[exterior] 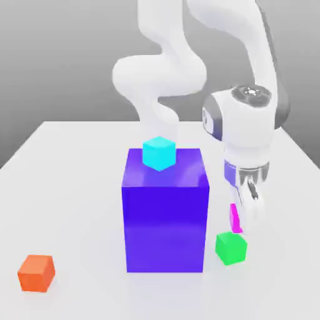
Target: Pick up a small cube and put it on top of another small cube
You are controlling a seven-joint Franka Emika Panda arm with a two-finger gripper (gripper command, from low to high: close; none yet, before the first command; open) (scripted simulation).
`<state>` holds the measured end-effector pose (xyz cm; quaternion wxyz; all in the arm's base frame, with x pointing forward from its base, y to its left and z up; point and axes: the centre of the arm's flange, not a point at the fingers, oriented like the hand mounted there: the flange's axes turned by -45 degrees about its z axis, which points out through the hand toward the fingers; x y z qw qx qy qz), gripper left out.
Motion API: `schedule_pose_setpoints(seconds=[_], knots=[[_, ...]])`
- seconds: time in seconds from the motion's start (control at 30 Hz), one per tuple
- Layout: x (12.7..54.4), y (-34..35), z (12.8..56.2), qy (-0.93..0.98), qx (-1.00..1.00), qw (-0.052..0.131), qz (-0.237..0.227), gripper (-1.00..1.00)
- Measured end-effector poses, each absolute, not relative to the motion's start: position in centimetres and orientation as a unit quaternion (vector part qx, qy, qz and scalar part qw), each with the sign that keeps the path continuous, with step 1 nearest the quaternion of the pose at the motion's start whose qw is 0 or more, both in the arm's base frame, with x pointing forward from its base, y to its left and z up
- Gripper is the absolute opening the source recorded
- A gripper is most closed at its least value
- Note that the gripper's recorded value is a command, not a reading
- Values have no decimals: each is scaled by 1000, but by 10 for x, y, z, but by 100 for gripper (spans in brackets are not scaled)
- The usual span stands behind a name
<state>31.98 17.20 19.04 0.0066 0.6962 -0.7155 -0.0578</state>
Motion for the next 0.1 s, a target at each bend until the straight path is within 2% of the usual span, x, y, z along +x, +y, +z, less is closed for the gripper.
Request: schedule_pose_setpoints(seconds=[0.1], knots=[[320,170,183,-717,695,9,-53,-100]])
